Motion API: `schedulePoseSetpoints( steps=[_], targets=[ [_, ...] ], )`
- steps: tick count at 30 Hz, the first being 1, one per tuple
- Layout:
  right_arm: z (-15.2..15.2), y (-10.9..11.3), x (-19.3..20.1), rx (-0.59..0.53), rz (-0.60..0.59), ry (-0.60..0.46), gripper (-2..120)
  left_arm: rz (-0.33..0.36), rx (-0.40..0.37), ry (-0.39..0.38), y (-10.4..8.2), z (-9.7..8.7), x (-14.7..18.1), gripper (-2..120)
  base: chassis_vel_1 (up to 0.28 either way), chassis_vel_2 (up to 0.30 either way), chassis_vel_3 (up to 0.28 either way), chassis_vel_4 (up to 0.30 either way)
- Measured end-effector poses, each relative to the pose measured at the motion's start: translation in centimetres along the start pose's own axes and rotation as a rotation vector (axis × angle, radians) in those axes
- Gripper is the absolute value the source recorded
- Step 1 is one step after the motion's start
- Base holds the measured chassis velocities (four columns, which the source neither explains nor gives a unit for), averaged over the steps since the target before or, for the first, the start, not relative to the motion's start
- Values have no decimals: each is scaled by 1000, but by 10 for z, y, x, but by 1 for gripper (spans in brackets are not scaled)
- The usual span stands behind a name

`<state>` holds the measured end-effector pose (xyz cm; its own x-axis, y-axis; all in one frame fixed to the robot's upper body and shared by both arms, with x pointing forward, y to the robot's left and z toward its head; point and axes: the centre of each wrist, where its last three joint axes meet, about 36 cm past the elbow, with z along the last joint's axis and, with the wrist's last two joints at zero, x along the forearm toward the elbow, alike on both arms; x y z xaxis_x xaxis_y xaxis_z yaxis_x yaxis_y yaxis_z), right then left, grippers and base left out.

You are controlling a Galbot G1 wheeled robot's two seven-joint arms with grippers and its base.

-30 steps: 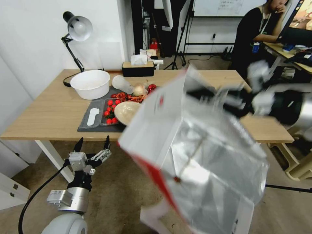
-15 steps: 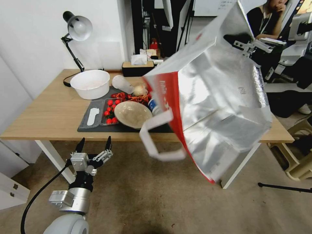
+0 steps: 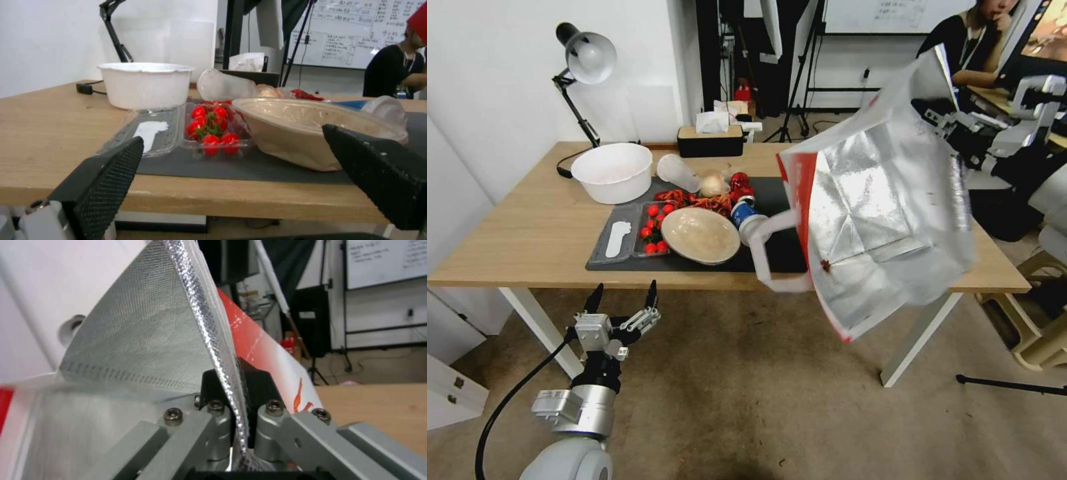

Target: Pick up the food delivery bag from the floor and place it on the table.

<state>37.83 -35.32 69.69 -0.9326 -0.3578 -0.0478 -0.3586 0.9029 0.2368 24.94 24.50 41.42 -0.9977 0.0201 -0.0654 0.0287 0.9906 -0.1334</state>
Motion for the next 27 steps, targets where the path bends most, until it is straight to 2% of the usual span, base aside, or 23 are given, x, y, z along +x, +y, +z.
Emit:
schedulePoseSetpoints(
  steps=[9,27],
  targets=[
    [16,-25,-7,-27,88,19,0,3,-2,3,1,2,-2,100,0,0,0,0],
    [22,-35,-10,-31,119,29,0,3,-2,6,1,4,-3,100,0,0,0,0]
  ],
)
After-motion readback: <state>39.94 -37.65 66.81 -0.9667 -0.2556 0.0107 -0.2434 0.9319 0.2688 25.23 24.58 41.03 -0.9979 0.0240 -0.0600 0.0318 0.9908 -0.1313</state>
